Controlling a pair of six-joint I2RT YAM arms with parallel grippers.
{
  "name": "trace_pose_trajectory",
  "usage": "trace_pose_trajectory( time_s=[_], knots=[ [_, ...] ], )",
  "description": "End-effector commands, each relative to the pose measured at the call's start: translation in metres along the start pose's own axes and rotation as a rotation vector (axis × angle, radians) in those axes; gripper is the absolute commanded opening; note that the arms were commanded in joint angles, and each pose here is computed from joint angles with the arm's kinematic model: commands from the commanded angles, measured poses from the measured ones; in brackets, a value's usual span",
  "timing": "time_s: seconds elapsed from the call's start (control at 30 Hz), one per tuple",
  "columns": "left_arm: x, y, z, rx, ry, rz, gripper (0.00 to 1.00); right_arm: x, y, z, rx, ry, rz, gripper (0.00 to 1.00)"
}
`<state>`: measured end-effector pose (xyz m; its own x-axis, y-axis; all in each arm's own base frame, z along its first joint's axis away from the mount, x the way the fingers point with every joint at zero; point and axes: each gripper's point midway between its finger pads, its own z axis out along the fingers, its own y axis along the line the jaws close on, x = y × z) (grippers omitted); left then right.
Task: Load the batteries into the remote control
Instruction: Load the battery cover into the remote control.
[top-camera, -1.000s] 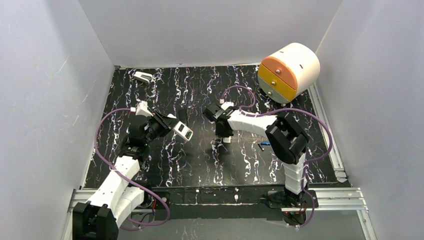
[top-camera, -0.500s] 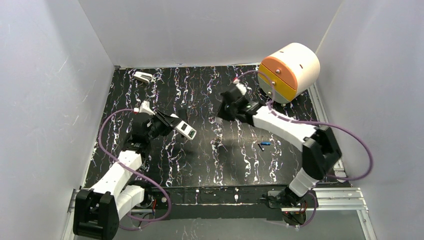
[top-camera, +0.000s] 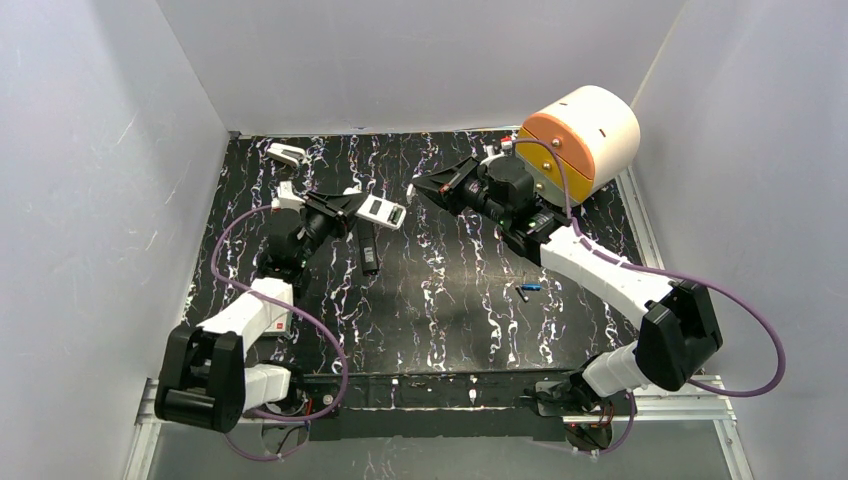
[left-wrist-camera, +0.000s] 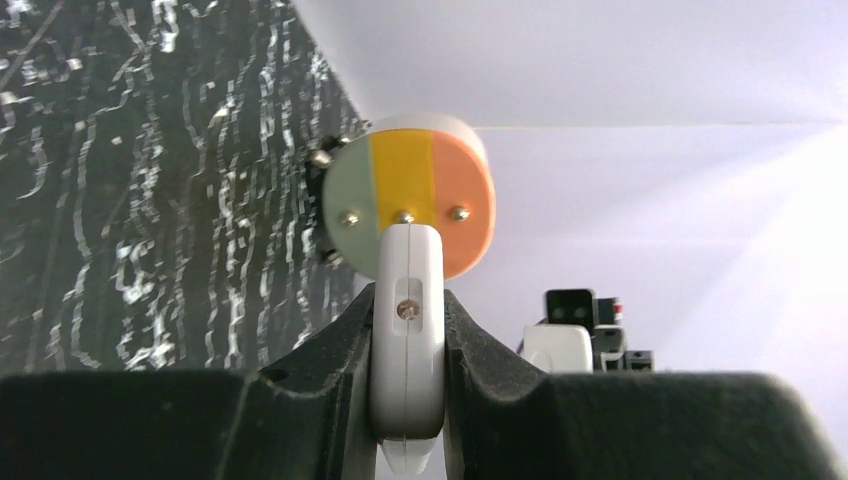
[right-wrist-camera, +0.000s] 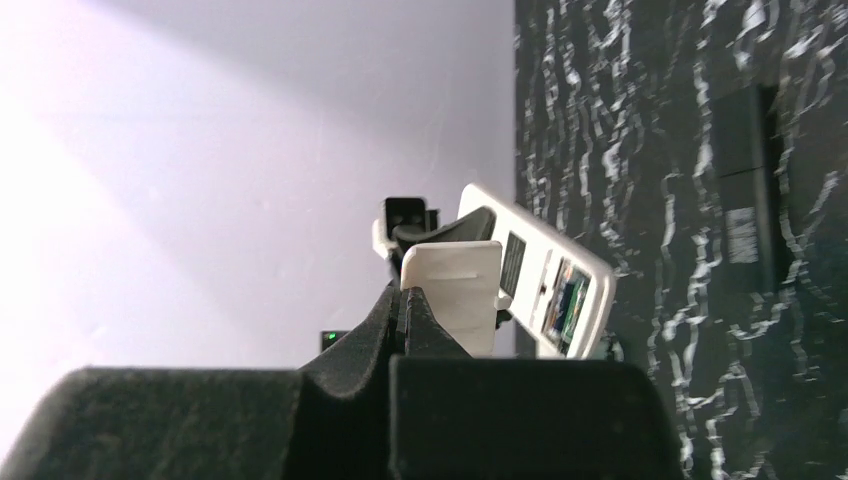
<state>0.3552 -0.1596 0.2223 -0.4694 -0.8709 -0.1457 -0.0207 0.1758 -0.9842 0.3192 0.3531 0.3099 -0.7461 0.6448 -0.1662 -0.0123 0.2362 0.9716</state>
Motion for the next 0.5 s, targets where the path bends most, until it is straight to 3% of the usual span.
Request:
trace_pose_trajectory(
  time_s=[0.0,0.47],
  knots=[
    [-0.016,-0.059,0.010,0.201,-0.056,-0.059,0.00,0.006,0.058,-0.015,-0.216,0.057,0.107,0.01],
    [-0.009,-0.081,0.013,0.298,0.002,-0.158,0.00,0.024,0.058,-0.001,-0.251,0.126,0.154,0.01]
  ],
)
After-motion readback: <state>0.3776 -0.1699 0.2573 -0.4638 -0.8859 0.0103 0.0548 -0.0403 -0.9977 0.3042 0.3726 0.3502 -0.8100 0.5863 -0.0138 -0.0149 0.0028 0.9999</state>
